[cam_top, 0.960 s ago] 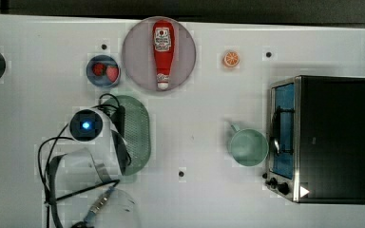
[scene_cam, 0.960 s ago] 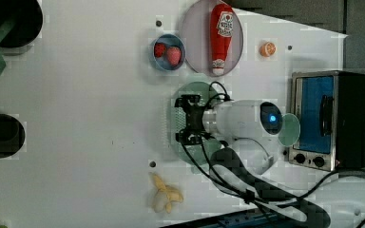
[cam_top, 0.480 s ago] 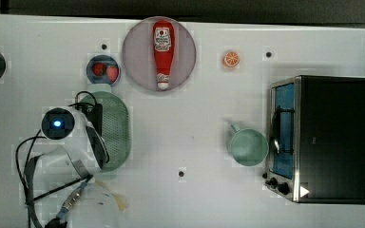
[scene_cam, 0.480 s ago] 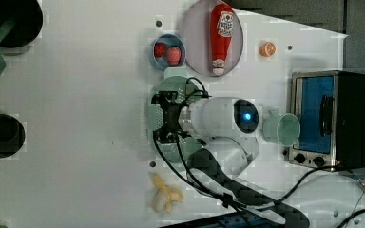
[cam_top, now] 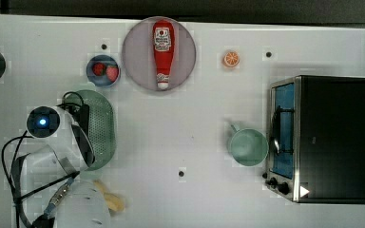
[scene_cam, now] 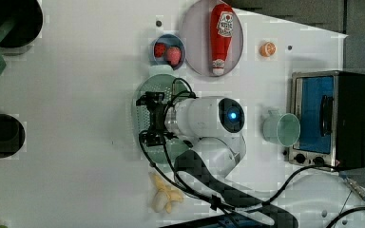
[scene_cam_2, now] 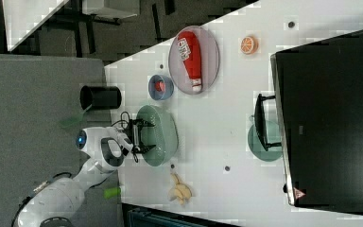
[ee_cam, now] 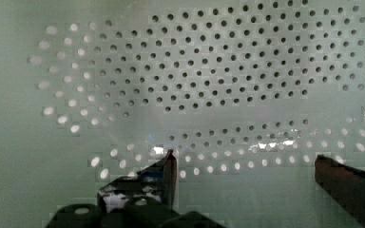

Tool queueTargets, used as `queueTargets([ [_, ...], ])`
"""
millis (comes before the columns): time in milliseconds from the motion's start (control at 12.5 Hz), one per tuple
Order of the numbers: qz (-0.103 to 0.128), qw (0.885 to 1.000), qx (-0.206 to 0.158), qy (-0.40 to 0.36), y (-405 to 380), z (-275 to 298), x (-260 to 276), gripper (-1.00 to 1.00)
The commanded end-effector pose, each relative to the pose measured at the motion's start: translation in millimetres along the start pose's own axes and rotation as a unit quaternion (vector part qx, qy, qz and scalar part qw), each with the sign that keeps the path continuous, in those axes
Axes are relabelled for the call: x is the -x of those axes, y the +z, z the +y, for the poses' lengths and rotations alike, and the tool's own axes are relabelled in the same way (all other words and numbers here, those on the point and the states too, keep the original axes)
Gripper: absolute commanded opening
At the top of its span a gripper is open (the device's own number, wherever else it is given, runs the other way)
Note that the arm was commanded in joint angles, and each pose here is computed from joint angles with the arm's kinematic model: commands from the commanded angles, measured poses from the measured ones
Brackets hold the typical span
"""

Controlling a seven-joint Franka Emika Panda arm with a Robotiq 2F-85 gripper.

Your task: Drag strainer right to left.

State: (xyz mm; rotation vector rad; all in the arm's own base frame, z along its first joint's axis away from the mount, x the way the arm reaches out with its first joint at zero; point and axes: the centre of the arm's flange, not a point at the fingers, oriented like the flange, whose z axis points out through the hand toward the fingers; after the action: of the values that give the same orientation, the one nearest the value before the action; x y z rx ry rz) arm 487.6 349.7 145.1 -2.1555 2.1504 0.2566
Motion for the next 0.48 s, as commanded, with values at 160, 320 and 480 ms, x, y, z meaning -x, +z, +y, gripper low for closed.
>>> queueTargets([
  [160, -0.010, 0.999, -0.018, 0.044, -6, -7, 36, 1.00],
  [320, -0.014, 0.999, -0.019, 0.043, -4, -6, 48, 1.00],
  [480, -0.017, 0.999, -0.019, 0.036, 1, -5, 57, 1.00],
])
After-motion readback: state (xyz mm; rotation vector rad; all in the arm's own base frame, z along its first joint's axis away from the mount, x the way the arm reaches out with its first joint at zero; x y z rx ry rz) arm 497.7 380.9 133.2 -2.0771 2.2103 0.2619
